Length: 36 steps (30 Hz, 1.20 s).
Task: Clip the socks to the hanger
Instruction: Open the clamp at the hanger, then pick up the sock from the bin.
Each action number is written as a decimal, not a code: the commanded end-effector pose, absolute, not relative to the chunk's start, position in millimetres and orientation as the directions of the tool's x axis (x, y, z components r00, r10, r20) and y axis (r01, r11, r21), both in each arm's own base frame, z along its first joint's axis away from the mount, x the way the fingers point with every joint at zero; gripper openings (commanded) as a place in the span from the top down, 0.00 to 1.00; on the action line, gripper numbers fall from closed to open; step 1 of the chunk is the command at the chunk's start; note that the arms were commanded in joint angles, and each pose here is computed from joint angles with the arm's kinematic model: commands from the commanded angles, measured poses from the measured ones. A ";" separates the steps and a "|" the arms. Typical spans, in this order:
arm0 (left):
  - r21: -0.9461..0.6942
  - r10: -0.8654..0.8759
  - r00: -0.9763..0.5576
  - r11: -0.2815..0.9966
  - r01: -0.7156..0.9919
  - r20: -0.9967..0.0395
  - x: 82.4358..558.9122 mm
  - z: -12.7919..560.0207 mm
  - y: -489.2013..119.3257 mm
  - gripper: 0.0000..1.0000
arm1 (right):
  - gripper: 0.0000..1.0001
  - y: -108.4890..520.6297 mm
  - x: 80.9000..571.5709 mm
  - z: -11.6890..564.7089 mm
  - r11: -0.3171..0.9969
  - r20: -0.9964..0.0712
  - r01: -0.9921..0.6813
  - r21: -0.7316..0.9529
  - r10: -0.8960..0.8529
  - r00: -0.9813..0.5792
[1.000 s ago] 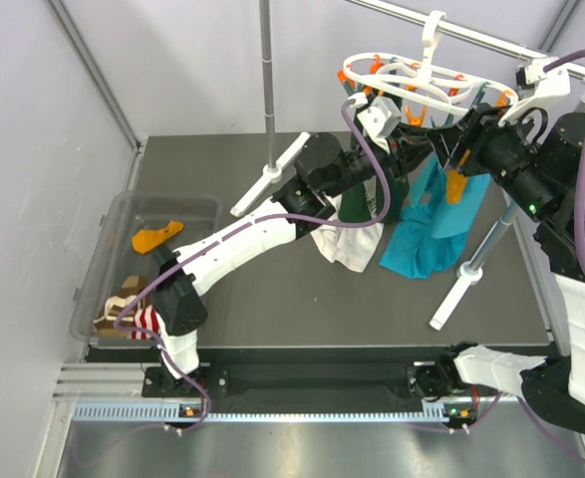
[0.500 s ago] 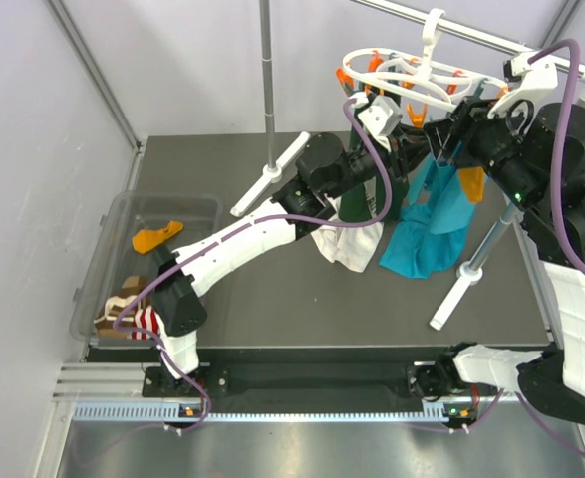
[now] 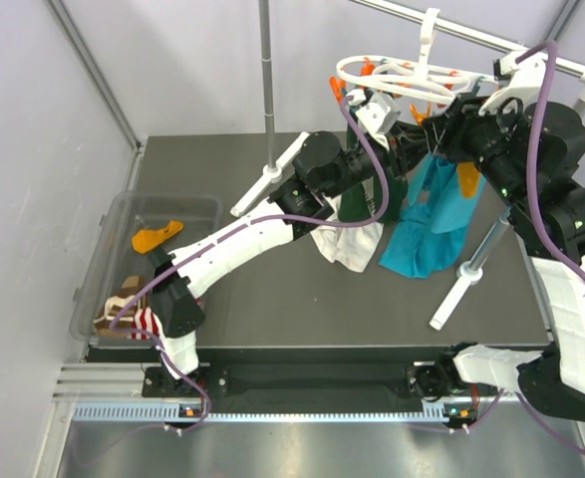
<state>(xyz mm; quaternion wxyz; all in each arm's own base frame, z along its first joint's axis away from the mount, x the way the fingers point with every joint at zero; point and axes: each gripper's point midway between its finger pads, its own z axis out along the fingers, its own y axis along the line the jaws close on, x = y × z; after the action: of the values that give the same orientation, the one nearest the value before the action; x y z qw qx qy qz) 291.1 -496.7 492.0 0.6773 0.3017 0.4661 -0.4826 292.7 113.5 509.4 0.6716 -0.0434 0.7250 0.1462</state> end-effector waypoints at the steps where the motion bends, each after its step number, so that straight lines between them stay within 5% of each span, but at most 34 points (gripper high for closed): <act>1: -0.017 -0.435 0.132 0.321 0.947 -0.891 268.1 535.7 -480.7 1.00 | 0.55 107.7 295.6 537.0 0.956 -0.986 -0.245 0.158 0.167 0.017; 6: -0.023 -0.434 0.129 0.327 0.945 -0.892 267.6 537.3 -478.9 1.00 | 0.65 108.4 299.9 535.6 0.959 -0.987 -0.239 0.152 0.160 0.013; 7: -0.026 -0.433 0.127 0.332 0.943 -0.893 268.5 537.2 -478.3 0.98 | 0.90 107.6 299.9 536.6 0.960 -0.986 -0.235 0.155 0.163 0.016; 8: -0.033 -0.429 0.125 0.341 0.940 -0.894 269.4 537.0 -476.4 0.92 | 0.98 107.1 299.9 535.8 0.960 -0.986 -0.231 0.157 0.165 0.013; 10: -0.039 -0.425 0.121 0.350 0.936 -0.897 268.2 535.5 -471.3 0.69 | 1.00 107.1 299.5 535.3 0.960 -0.987 -0.233 0.154 0.161 0.012; 14: -0.062 -0.403 0.111 0.393 0.917 -0.908 267.7 527.7 -452.3 0.53 | 1.00 107.8 300.0 529.4 0.962 -0.989 -0.232 0.146 0.148 -0.009; 15: -0.068 -0.393 0.101 0.396 0.916 -0.914 266.1 523.5 -448.2 0.33 | 1.00 107.0 298.9 529.9 0.962 -0.989 -0.231 0.147 0.149 -0.006; 19: -0.102 -0.346 0.054 0.417 0.903 -0.937 249.3 511.6 -409.8 0.29 | 1.00 107.2 297.4 525.8 0.961 -0.990 -0.236 0.141 0.142 -0.011; 23: -0.178 -0.244 -0.035 0.593 0.786 -0.969 266.6 474.1 -356.1 0.32 | 1.00 105.1 294.9 524.1 0.963 -0.991 -0.235 0.132 0.133 -0.009; 29: -0.299 -0.214 -0.323 0.923 0.243 -0.922 319.2 351.3 -181.6 0.32 | 1.00 105.3 290.6 524.1 0.961 -0.991 -0.245 0.131 0.133 -0.010; 31: -0.291 -0.273 -0.396 0.957 -0.014 -0.877 320.8 307.5 -109.7 0.29 | 1.00 107.2 290.1 522.0 0.958 -0.991 -0.255 0.130 0.130 -0.017; 36: -0.301 -0.409 -0.459 0.908 -0.292 -0.789 321.5 250.3 -14.9 0.28 | 1.00 110.4 288.9 516.1 0.954 -0.992 -0.272 0.128 0.124 -0.031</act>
<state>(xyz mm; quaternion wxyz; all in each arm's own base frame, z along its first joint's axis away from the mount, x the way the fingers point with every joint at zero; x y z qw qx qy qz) 338.3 -54.2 289.5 0.5424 -0.1348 0.8246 -0.0873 294.1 107.9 509.8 0.6848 -0.0422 0.7153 0.1329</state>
